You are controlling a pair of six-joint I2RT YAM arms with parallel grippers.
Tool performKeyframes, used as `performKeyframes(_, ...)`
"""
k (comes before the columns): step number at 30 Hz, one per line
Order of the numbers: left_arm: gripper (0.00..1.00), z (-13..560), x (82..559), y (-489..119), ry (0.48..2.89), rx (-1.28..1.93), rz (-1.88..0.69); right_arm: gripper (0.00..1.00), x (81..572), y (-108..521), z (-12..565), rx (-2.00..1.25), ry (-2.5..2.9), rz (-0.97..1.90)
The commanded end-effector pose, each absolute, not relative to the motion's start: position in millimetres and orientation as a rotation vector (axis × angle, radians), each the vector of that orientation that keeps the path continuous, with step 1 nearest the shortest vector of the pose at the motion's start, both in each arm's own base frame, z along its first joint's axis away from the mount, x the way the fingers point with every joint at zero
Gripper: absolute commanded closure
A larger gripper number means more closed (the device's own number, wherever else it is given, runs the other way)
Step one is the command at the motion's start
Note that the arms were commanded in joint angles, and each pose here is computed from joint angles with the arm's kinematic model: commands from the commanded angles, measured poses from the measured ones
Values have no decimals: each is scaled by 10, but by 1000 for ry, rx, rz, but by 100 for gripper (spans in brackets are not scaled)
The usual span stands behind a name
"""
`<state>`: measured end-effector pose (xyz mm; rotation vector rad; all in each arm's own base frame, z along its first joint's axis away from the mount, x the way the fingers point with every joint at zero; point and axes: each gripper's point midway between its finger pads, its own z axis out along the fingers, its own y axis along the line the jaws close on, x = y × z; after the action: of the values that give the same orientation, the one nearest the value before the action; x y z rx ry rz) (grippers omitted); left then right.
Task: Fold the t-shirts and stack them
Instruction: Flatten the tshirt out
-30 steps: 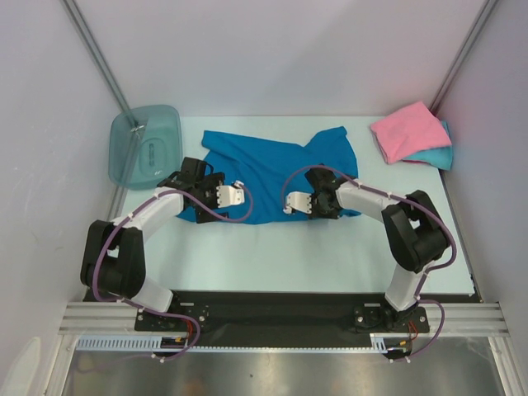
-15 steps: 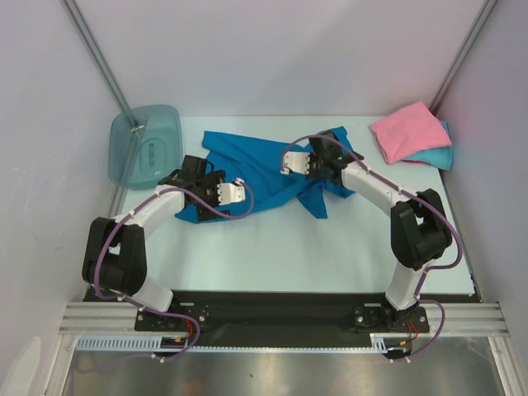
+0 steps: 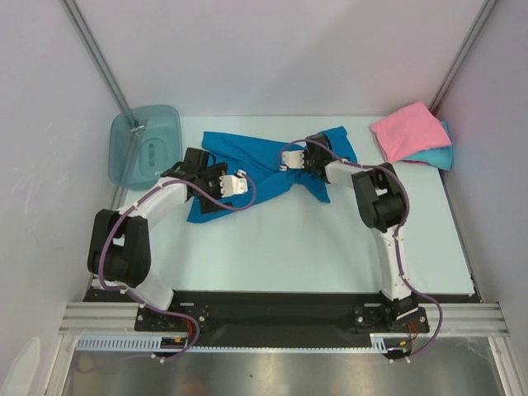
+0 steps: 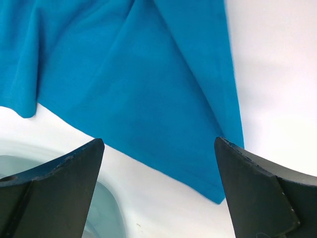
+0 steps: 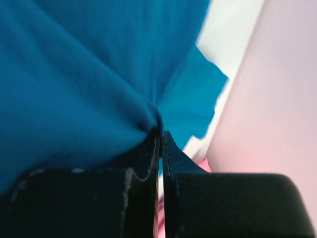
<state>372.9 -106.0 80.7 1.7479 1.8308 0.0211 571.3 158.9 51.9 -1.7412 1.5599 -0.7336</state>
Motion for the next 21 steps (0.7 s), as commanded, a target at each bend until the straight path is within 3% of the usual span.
performKeyframes(1, 0, 967, 3834, -1167, 1798, 1707, -11, 97, 6187, 1686, 808, -1607, 1445, -844)
performKeyframes(3, 0, 977, 3842, -1180, 1798, 1705, -10, 55, 6263, 1670, 777, -1573, 1465, -873)
performKeyframes(5, 0, 975, 3845, -1177, 1806, 1699, -7, 35, 6287, 1667, 815, -1517, 1492, -860)
performKeyframes(11, 0, 932, 3802, -1139, 1816, 1707, 6, 32, 5945, 1602, 1291, -1450, 1670, -717)
performKeyframes(14, 0, 922, 3820, -1119, 1823, 1699, 23, 33, 5601, 1581, 1625, -1425, 1766, -585)
performKeyframes(21, 0, 988, 4029, -1090, 1869, 1600, 78, 38, 4548, 1526, 1612, -1595, 1919, -337)
